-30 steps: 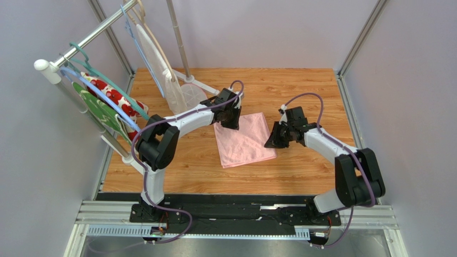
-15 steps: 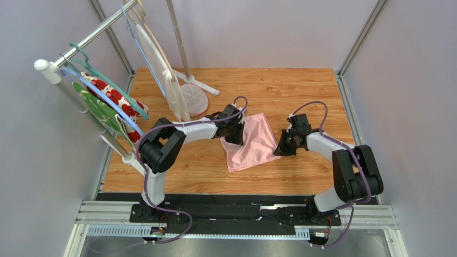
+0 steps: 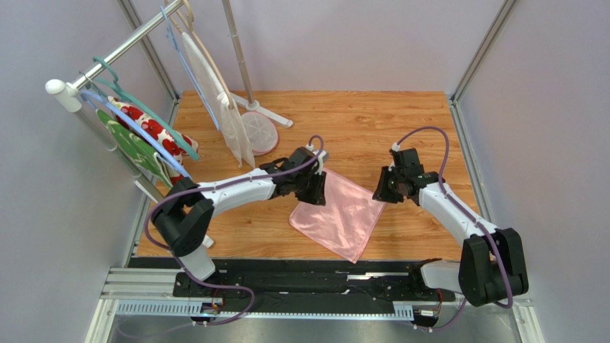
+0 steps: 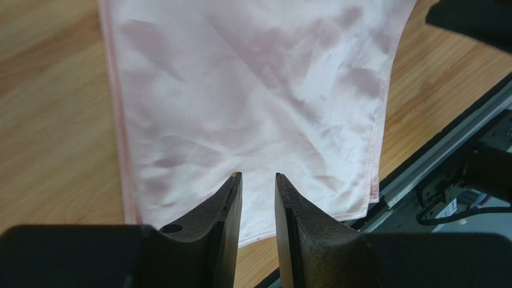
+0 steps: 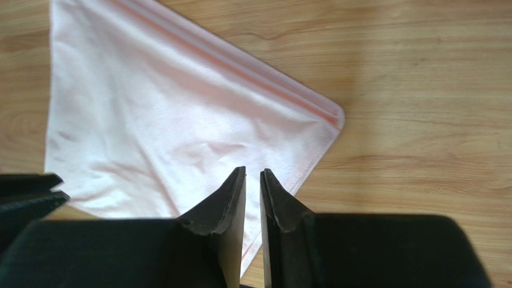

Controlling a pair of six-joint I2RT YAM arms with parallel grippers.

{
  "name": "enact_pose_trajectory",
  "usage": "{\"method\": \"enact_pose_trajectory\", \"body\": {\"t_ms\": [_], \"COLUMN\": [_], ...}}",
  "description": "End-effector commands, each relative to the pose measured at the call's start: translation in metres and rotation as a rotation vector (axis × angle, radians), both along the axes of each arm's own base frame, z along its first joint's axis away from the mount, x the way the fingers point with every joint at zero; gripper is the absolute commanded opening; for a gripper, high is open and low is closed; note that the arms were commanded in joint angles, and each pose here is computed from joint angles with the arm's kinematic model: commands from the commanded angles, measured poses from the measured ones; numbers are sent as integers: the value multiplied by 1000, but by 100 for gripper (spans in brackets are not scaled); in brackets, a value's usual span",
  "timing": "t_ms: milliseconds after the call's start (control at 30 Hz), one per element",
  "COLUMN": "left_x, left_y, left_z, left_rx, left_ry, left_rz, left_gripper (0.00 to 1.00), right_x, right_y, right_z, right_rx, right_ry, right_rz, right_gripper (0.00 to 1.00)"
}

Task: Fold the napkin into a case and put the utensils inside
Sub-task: Rotate the upper triangle-folded napkin at the center of the board.

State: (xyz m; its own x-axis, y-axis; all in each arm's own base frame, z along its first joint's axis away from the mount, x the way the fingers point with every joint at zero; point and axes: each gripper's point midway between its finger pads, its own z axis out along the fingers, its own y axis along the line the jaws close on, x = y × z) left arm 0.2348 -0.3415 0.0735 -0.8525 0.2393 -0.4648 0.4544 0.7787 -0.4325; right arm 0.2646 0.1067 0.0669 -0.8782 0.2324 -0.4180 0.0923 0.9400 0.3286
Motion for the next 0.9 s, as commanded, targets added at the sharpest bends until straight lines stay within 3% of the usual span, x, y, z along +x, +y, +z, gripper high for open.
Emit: {"method": "enact_pose_trajectory", "body": {"t_ms": [0,200,400,867], "left_x": [16,2,-8,-23], "left_y": [32,61,78,85], "left_z": [35,17,-6,-42], "left_rx": [10,69,77,81], "left_ry": [-79,-53,2,143], "left_rz": [27,-20,-25,-6], "left_gripper": [39,48,52,51], "right_x": [-5,-27,-53,-57], "right_y": [24,63,89,106], "right_z": [24,14,-11,-35], "right_rx": [50,218,158,143], "right_ry": [-46,27,87,112], "right_rz": [103,235,373,396], "right_gripper": [21,25,30,30]}}
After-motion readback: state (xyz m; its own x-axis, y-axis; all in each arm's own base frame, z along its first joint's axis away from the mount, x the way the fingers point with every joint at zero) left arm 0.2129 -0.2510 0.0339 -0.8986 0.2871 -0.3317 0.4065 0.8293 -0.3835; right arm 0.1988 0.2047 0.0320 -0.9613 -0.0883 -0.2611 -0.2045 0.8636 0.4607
